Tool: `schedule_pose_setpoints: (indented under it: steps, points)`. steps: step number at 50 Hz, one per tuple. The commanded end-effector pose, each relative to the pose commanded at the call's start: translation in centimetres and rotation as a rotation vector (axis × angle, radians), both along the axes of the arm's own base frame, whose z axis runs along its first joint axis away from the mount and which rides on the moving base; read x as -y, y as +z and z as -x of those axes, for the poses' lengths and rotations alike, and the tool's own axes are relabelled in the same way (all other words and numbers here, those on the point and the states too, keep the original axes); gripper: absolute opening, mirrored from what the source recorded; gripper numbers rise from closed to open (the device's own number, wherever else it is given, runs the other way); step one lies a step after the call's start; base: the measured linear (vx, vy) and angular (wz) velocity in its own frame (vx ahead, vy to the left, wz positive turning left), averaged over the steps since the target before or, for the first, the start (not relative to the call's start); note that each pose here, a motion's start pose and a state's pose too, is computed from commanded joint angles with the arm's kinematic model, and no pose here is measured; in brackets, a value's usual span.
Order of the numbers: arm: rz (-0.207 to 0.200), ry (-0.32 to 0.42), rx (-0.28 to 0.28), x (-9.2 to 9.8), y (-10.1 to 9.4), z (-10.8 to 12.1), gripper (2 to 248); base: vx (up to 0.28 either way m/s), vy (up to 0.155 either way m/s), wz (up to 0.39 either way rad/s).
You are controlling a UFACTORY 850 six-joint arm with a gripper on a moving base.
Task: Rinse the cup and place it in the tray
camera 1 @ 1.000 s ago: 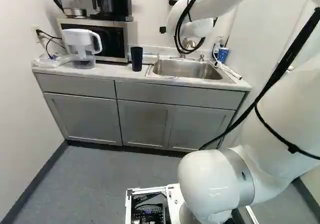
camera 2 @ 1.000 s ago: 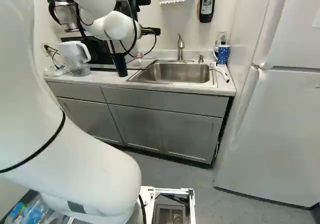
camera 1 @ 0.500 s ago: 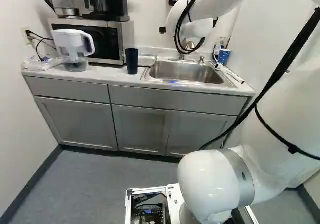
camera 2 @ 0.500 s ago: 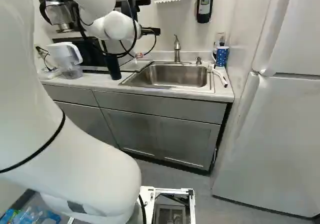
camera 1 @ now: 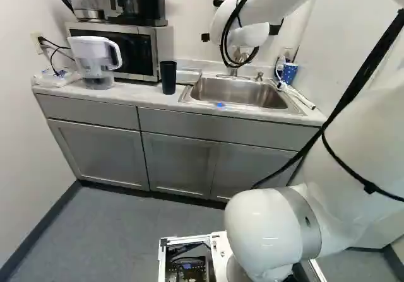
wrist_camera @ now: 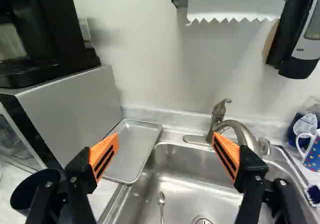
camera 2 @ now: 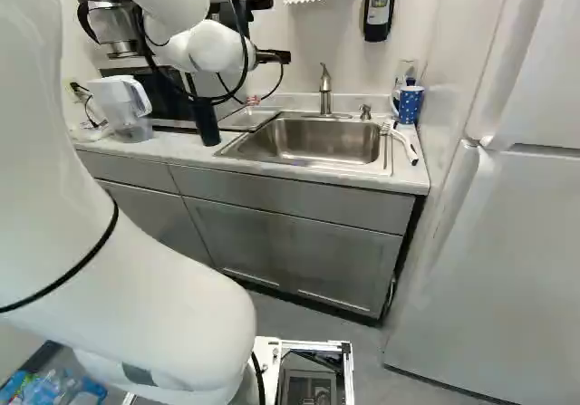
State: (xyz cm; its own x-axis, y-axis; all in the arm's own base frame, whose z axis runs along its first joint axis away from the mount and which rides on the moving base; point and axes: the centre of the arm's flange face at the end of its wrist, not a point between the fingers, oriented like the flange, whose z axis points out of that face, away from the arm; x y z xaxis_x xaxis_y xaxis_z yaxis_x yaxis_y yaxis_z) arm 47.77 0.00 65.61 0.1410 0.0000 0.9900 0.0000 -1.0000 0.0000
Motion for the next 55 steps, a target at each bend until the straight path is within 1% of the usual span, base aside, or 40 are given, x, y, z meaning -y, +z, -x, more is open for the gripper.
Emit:
schedule_pose_setpoints:
  steps: [16,37,55]
  points:
    - [0.000,0.000,0.000,0.00,0.00,0.00,247,0.041,-0.049,0.154]
    - [0.000,0.000,0.000,0.00,0.00,0.00,247,0.050,-0.074,0.002]
    - [0.000,0.000,0.000,0.00,0.00,0.00,247,0.043,-0.010,-0.011]
